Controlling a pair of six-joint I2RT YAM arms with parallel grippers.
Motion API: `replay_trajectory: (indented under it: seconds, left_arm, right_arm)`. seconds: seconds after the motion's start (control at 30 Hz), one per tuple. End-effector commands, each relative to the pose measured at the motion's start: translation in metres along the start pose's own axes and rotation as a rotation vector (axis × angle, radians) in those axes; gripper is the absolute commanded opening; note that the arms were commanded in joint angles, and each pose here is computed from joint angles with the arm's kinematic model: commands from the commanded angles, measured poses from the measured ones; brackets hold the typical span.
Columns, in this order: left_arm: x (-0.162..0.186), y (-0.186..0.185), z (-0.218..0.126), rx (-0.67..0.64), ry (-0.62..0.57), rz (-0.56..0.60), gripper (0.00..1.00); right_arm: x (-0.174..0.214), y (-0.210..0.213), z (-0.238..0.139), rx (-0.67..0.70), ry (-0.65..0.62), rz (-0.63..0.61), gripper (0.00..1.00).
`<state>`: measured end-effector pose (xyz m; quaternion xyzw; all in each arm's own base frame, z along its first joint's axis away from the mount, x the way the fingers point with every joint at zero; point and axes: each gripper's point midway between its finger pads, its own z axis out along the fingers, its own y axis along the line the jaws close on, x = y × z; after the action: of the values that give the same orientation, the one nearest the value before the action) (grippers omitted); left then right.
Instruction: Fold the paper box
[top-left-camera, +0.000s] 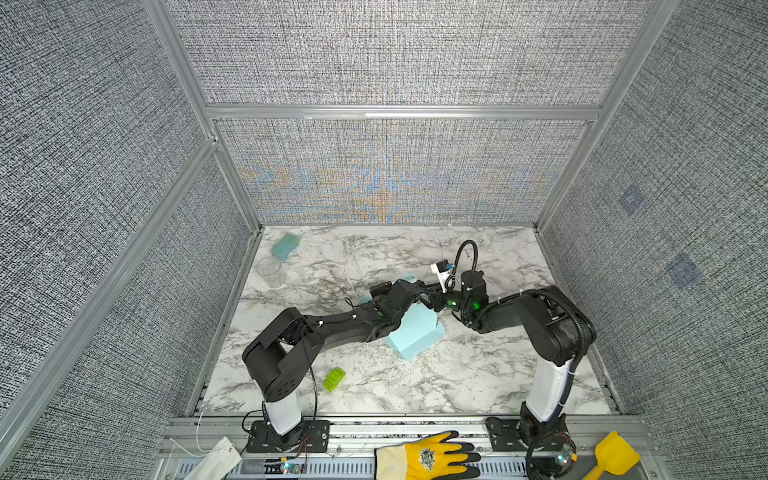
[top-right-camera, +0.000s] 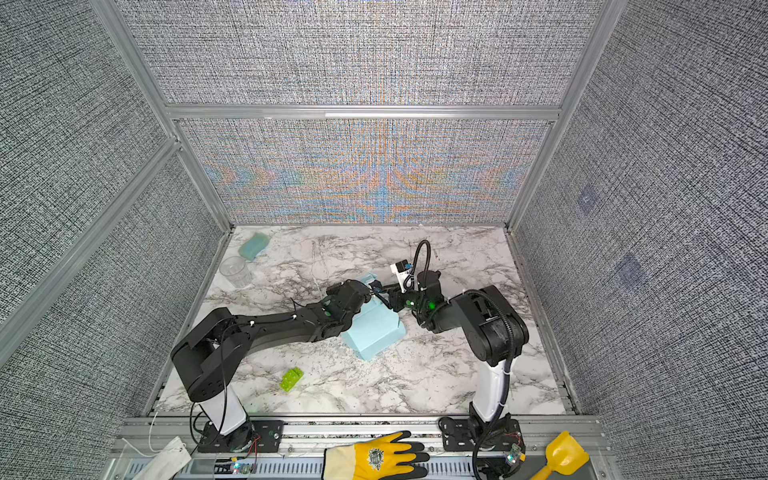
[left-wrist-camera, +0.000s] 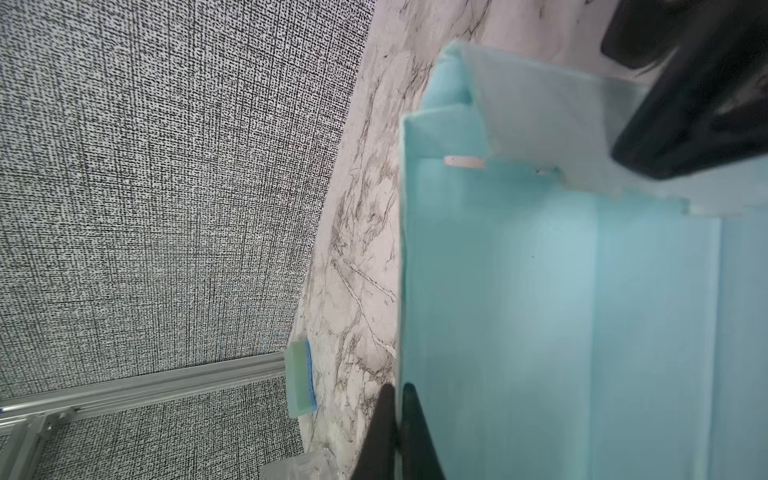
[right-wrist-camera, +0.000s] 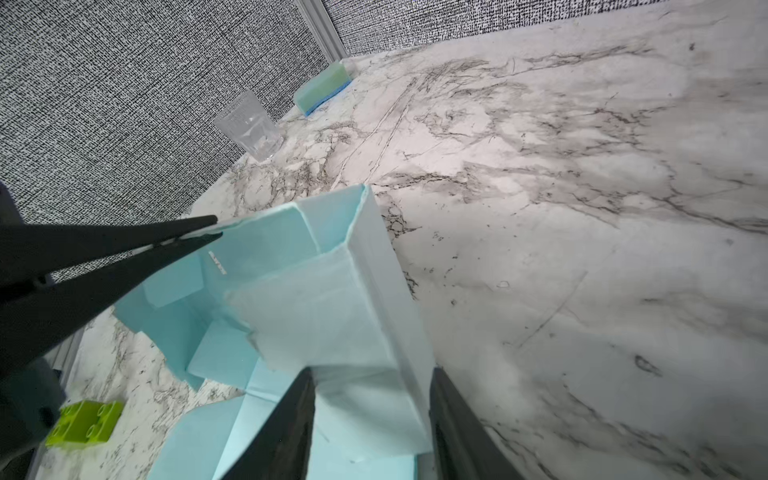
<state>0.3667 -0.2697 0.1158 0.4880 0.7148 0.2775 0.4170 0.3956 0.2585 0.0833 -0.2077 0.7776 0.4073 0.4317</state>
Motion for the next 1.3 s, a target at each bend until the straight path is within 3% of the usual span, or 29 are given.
replay_trajectory:
  seconds: [0.0,0.23,0.73,1.27]
  left_arm:
    - [-0.002,0.004,-0.002,0.001,-0.009,-0.018,0.0]
    - [0.001,0.005,0.001,-0.013,0.01,-0.007,0.0]
    - [-0.011,0.012,-0.007,-0.202,0.064,0.139,0.0]
    - [-0.025,-0.005,-0.018,-0.188,0.041,0.181,0.0]
  right_arm:
    - [-0.006,-0.001,-0.002,0.001,-0.029,-0.018,0.47]
    - [-0.012,-0.003,-0.01,-0.007,-0.06,-0.004,0.47]
    - [-0.014,-0.015,-0.033,0.118,-0.14,0.011,0.42]
    - [0.0,-0.017,-0.026,0.076,-0.088,0.004,0.41]
